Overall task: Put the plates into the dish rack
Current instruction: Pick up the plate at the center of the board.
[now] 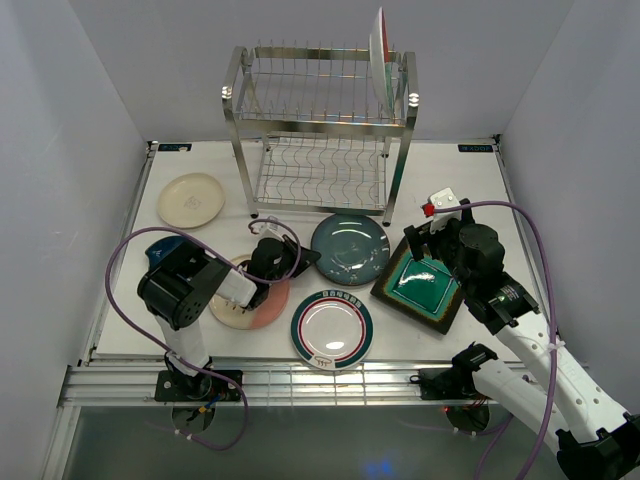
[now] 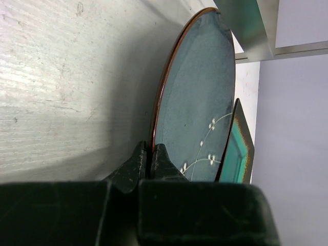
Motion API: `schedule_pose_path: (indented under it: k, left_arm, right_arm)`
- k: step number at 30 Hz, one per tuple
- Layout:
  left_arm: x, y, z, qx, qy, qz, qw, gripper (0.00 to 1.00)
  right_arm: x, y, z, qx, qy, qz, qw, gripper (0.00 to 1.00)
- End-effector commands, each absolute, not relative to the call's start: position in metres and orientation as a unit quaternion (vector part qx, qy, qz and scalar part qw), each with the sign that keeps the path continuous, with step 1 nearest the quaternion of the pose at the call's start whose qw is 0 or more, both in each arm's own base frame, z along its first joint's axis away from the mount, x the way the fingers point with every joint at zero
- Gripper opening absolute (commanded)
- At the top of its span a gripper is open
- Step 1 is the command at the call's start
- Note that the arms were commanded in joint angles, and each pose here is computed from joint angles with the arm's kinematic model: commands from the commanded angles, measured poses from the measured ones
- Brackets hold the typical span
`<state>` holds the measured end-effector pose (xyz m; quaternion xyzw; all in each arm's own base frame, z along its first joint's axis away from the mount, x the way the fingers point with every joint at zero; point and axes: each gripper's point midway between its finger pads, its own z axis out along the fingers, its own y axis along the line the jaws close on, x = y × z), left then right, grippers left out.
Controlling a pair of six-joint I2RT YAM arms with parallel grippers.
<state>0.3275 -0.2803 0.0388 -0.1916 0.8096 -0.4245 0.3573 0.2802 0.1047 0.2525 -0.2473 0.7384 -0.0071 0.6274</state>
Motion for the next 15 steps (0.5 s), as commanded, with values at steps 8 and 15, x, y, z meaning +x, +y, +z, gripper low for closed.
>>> schedule_pose_path:
  k: [8,15]
  left_arm:
    - [0.320,-0.262,0.059,-0.185,0.798,-0.411,0.400,0.00]
    - [0.311,-0.237,0.084,-0.194,0.775,-0.404,0.445,0.00]
  right_arm:
    - [0.283,0.107,0.275,-0.233,0.719,-0.001,0.655,0.90]
    - [0.283,0.107,0.273,-0.234,0.720,-0.002,0.653,0.90]
